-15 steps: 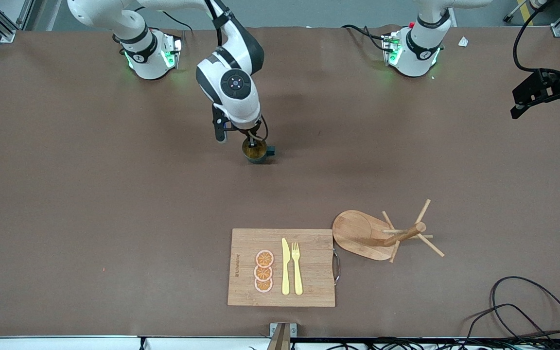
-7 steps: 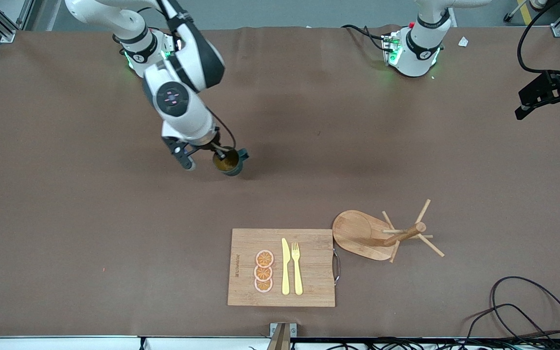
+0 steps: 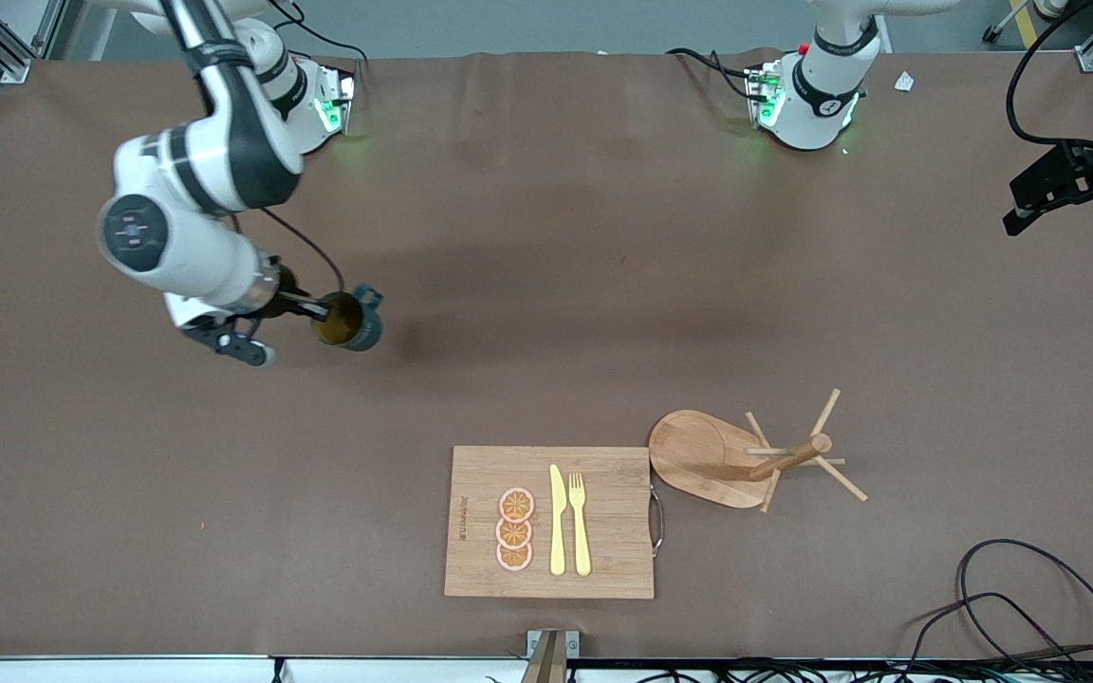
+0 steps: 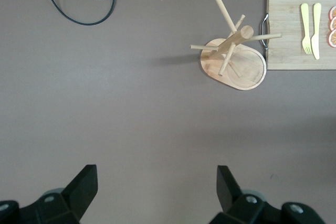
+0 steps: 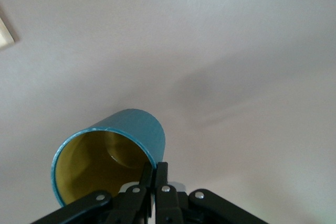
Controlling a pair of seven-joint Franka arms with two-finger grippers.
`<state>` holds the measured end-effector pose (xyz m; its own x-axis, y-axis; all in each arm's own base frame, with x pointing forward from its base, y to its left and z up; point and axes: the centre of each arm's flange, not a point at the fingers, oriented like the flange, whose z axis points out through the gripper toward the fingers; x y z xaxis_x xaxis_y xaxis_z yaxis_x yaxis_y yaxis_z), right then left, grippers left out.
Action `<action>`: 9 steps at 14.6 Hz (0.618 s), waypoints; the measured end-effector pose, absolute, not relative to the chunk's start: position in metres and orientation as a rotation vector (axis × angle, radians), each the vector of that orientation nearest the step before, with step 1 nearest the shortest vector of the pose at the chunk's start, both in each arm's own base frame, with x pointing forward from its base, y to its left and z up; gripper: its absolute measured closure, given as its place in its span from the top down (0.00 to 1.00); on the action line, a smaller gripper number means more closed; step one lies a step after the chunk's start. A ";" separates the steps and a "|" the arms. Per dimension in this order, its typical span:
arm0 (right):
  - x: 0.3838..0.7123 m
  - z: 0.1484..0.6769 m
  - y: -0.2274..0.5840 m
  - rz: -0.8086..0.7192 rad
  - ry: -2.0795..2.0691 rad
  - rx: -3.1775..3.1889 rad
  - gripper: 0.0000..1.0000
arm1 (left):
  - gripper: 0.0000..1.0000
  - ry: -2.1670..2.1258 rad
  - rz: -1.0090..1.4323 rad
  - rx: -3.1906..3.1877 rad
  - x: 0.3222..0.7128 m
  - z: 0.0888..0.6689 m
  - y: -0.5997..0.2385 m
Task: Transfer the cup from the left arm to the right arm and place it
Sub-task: 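Carry the teal mug away from the stand with the right gripper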
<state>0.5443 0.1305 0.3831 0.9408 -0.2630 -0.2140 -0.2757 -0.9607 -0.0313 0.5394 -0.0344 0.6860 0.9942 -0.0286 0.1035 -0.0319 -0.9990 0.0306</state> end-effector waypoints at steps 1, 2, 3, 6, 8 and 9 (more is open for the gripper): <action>0.548 0.384 0.106 0.321 0.281 -3.036 0.04 | 1.00 -0.044 0.160 3.105 0.540 0.686 -0.035; 0.552 0.383 0.082 0.312 0.143 -3.033 0.04 | 1.00 -0.043 0.158 3.105 0.540 0.685 -0.035; 0.555 0.383 0.055 0.299 -0.010 -3.035 0.04 | 1.00 -0.043 0.154 3.105 0.541 0.684 -0.036; 0.559 0.384 -0.024 0.237 -0.452 -2.991 0.04 | 1.00 -0.043 0.144 3.106 0.544 0.679 -0.037; 0.561 0.386 -0.058 0.200 -0.685 -2.968 0.04 | 1.00 -0.036 0.145 3.106 0.545 0.679 -0.035; 0.563 0.387 -0.066 0.191 -0.809 -2.966 0.04 | 1.00 -0.031 0.144 3.107 0.545 0.679 -0.033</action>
<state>0.5628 -0.0656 0.3867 0.8547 0.5088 -0.1030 0.5012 -0.8605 -0.0914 0.5448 -0.0328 0.6790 0.9955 -0.0188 0.0931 -0.0217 -0.9993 0.0305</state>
